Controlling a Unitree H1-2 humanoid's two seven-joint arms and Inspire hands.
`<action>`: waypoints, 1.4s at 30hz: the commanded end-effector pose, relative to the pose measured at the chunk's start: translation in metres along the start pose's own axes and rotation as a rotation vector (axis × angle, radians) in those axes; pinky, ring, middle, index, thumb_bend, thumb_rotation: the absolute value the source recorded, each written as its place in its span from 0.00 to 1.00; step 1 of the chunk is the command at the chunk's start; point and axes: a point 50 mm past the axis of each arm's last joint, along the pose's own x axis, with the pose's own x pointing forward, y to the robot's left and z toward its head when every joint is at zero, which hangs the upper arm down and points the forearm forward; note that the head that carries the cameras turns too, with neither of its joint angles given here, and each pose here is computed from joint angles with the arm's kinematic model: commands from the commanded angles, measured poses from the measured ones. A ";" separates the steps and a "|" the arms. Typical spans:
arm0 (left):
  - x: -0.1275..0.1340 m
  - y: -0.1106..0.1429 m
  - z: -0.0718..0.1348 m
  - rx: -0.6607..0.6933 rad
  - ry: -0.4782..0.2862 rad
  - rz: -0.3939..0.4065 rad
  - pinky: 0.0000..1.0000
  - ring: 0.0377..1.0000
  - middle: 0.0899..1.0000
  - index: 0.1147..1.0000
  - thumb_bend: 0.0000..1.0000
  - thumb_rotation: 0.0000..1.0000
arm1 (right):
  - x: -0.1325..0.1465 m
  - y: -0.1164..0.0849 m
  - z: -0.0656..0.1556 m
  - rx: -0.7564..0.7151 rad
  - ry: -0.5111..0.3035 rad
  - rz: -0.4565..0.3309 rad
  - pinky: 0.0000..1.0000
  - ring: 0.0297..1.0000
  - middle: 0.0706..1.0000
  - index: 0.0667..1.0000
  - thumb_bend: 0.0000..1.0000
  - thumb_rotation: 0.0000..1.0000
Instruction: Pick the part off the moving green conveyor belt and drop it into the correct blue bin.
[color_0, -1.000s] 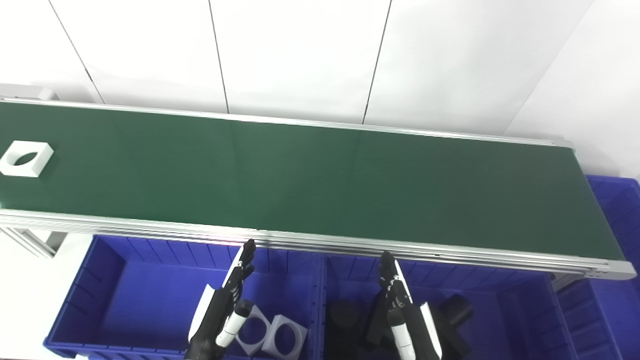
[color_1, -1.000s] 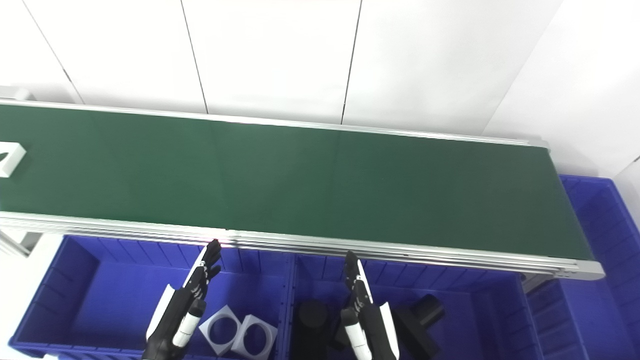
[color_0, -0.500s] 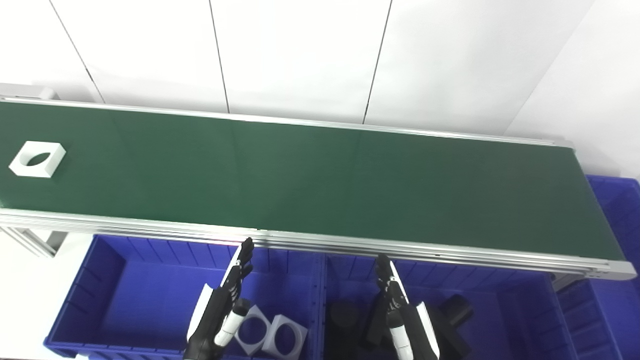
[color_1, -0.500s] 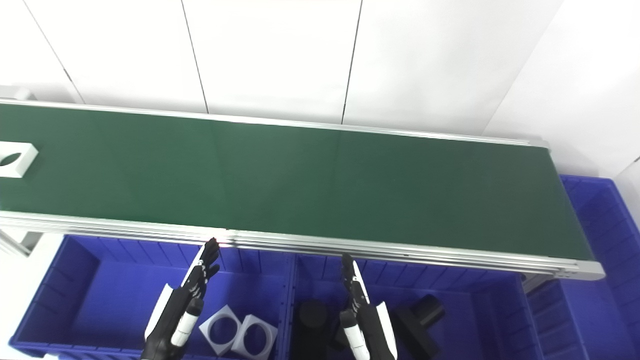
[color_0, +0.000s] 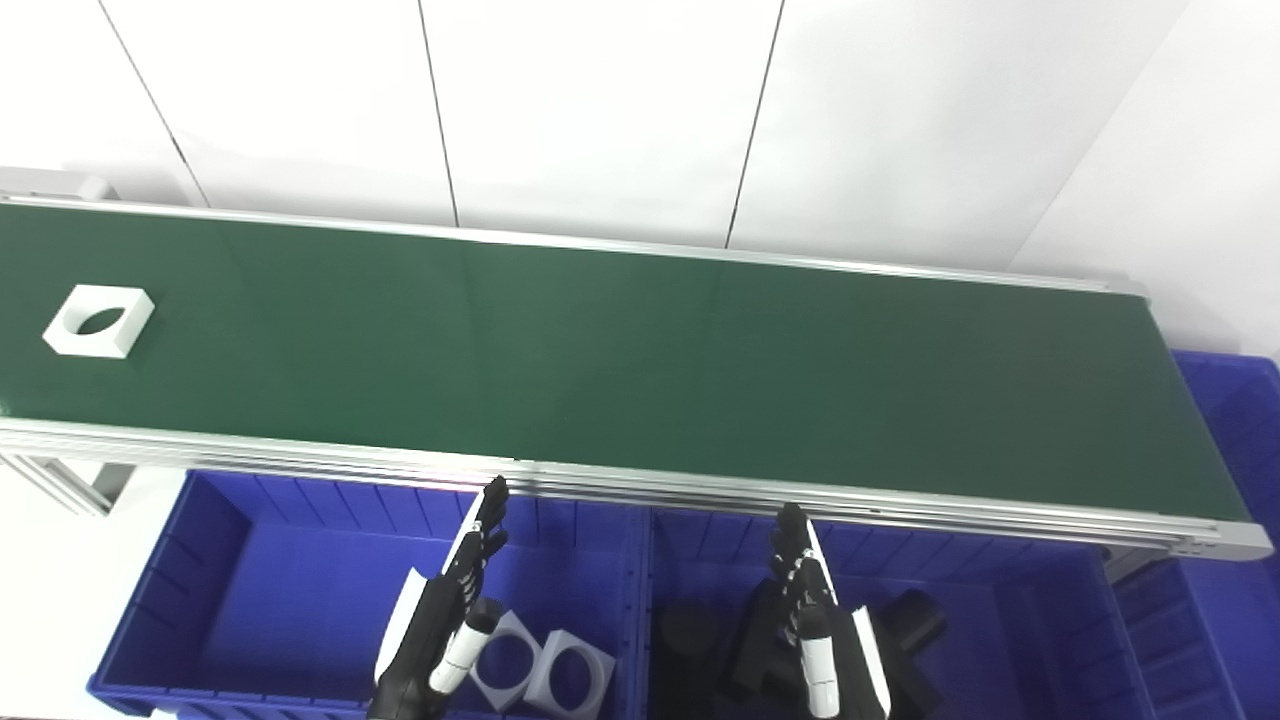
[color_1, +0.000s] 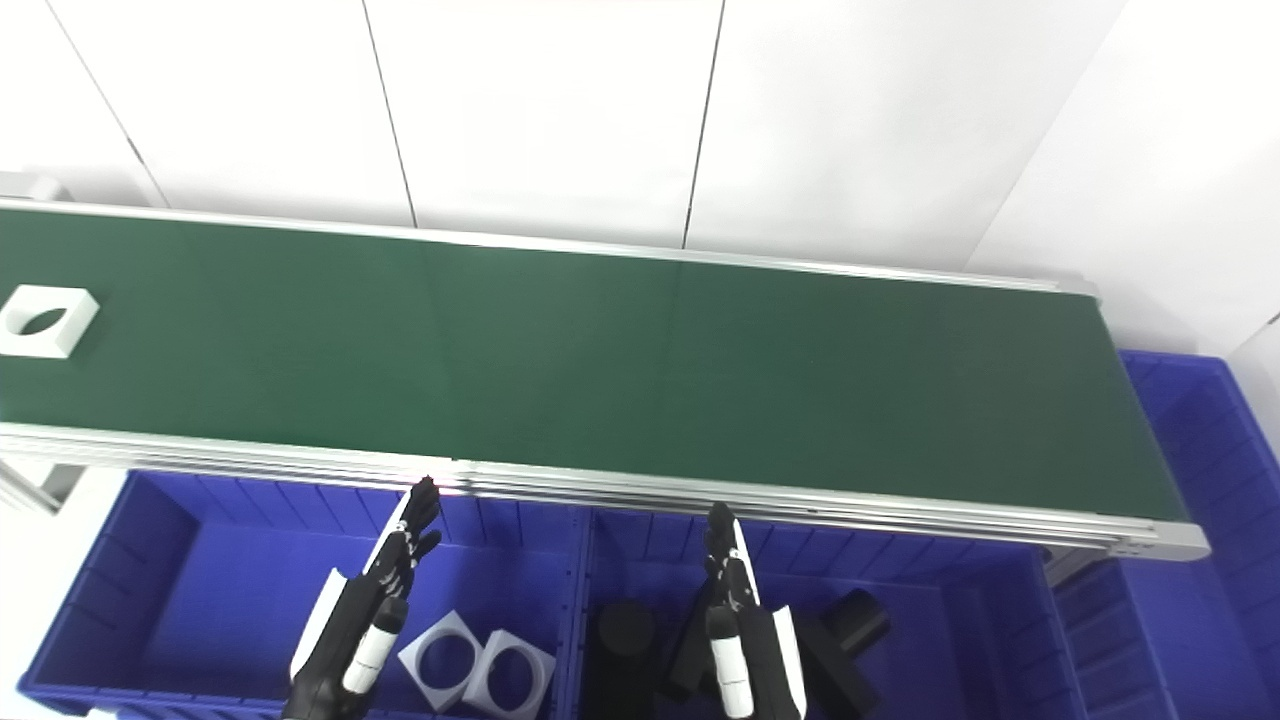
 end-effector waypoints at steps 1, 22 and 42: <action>0.004 0.001 0.008 -0.007 -0.065 0.004 0.96 1.00 1.00 1.00 0.82 1.00 | 0.002 0.004 0.007 0.027 -0.067 0.009 1.00 1.00 1.00 1.00 0.68 0.95; 0.003 -0.003 0.002 -0.005 -0.043 0.000 0.95 1.00 1.00 0.99 0.84 1.00 | 0.002 -0.001 0.001 0.001 -0.043 0.019 1.00 1.00 1.00 1.00 0.73 0.96; 0.009 -0.015 -0.012 0.025 -0.005 -0.012 0.93 0.97 0.97 0.94 0.77 0.98 | 0.002 -0.013 -0.012 0.021 -0.002 0.008 1.00 1.00 1.00 1.00 0.63 1.00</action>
